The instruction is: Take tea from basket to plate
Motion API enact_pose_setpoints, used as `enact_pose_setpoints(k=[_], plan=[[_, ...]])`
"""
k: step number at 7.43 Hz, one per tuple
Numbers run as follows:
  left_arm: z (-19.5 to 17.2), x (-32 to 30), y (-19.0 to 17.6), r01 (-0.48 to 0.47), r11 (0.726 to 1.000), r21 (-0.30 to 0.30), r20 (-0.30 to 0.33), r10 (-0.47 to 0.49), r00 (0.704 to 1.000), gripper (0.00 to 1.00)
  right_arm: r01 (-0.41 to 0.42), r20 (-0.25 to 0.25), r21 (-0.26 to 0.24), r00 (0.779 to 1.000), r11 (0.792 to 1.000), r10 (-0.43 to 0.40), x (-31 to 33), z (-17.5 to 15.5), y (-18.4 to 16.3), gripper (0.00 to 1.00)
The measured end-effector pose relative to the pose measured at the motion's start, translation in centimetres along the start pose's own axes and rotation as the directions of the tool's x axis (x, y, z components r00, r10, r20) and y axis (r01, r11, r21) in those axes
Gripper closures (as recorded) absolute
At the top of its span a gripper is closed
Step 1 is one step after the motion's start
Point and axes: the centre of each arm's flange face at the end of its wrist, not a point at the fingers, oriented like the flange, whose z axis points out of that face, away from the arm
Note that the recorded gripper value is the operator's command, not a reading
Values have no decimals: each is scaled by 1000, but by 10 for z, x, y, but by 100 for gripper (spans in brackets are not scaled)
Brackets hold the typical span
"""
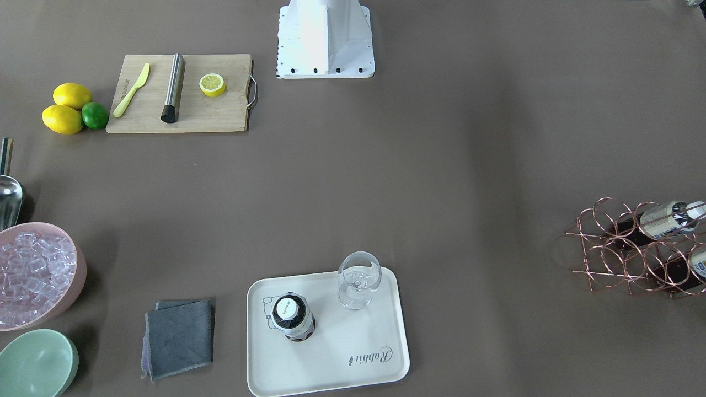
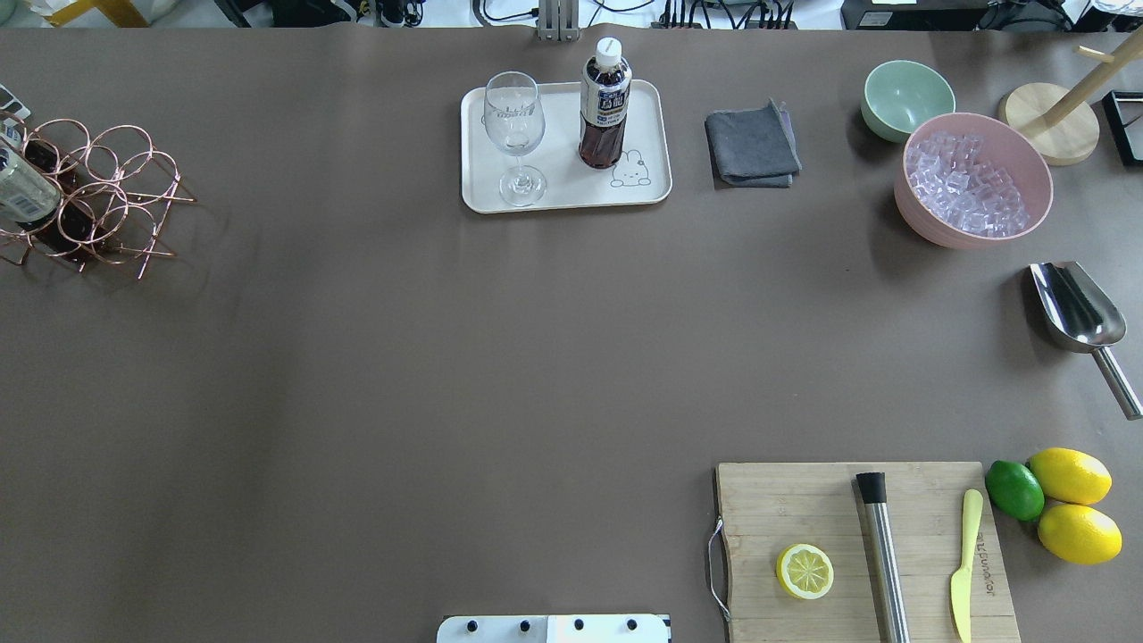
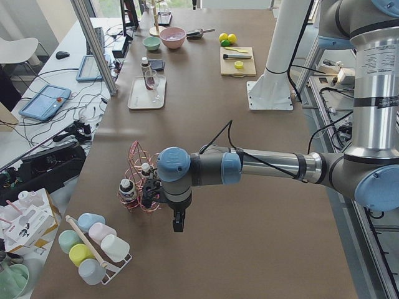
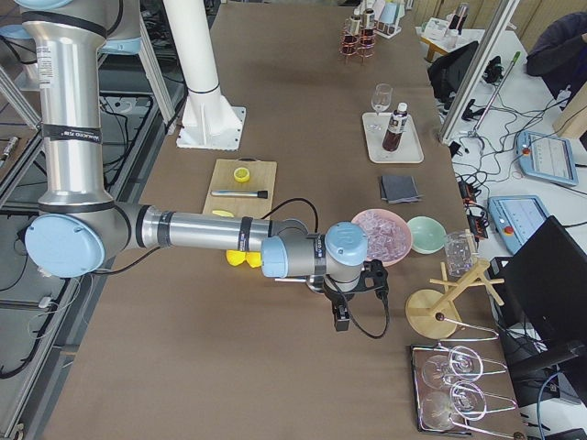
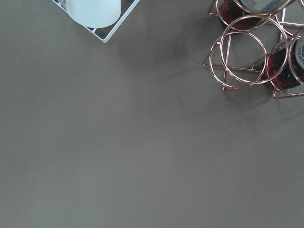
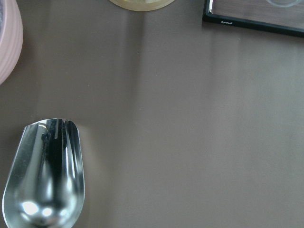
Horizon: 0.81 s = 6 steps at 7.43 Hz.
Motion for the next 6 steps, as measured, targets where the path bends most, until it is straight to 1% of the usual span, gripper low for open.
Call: enact_pose_setpoints(k=[2, 6], plan=[[1, 2, 0, 1, 1000, 1, -19, -1, 1000, 2, -5, -1, -6, 1000, 1000, 5, 3, 3, 1, 0], [-1, 4, -3, -3, 1000, 5, -22, 3, 1000, 2, -3, -3, -5, 1000, 1000, 3, 3, 3, 1, 1]])
